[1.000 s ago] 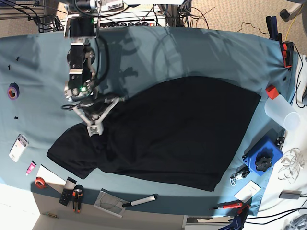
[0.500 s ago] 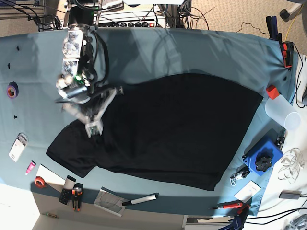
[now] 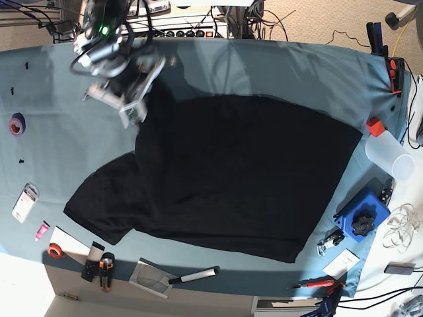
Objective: Layout the t-shirt on the table in an organized manner, then fold the t-shirt properly
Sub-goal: 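Drag the hem corner with the right gripper toward the collar side, then grasp the shirt's shoulder corner with the left gripper, then pull the shirt edge with the right gripper to straighten it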
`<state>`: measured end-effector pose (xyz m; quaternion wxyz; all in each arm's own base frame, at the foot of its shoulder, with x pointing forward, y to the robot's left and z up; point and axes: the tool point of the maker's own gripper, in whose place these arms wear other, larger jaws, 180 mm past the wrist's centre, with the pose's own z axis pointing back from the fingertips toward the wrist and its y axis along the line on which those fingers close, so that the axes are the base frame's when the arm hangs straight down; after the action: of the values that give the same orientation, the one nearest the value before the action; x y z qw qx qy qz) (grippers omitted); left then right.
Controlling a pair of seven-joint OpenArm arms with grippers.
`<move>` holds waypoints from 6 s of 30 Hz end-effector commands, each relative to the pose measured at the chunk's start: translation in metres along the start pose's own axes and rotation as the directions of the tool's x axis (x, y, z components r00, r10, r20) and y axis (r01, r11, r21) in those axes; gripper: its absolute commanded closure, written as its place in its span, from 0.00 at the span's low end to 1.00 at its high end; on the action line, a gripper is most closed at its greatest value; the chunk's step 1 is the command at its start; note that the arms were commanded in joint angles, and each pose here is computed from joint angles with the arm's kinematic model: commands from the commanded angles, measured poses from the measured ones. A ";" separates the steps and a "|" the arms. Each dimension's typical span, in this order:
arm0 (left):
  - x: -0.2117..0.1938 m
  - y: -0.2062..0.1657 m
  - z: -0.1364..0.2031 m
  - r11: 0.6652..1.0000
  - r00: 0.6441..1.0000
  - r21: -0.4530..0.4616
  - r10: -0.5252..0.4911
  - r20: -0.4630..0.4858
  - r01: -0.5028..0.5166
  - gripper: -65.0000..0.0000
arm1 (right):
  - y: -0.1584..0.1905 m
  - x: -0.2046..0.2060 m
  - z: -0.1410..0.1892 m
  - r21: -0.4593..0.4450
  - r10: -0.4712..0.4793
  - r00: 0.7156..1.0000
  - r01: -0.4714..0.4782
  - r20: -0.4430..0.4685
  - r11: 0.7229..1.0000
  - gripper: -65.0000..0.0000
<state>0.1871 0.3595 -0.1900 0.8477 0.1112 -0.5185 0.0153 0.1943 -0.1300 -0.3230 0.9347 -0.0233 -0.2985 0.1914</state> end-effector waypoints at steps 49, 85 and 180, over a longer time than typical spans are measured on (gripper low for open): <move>-0.120 -0.176 -0.121 0.755 0.765 -0.226 0.502 -0.403 -0.615 0.63 | -0.089 -0.049 0.032 -0.208 -0.060 0.995 0.044 -0.075 0.977 1.00; -0.118 -0.128 -0.103 0.752 0.771 -0.231 0.519 -0.368 -0.617 1.00 | -0.108 -0.043 0.049 -0.206 -0.227 0.970 0.241 0.089 0.948 1.00; -0.113 -0.121 -0.106 0.767 0.787 -0.231 0.511 -0.346 -0.599 1.00 | -0.128 0.048 -0.077 0.200 -0.422 0.881 0.383 0.214 0.902 0.46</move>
<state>0.2373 0.2678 -0.3690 0.8797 -0.1973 -0.3831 0.2011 0.3105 -0.2228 -0.3520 0.9163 0.1371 -0.3762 0.0099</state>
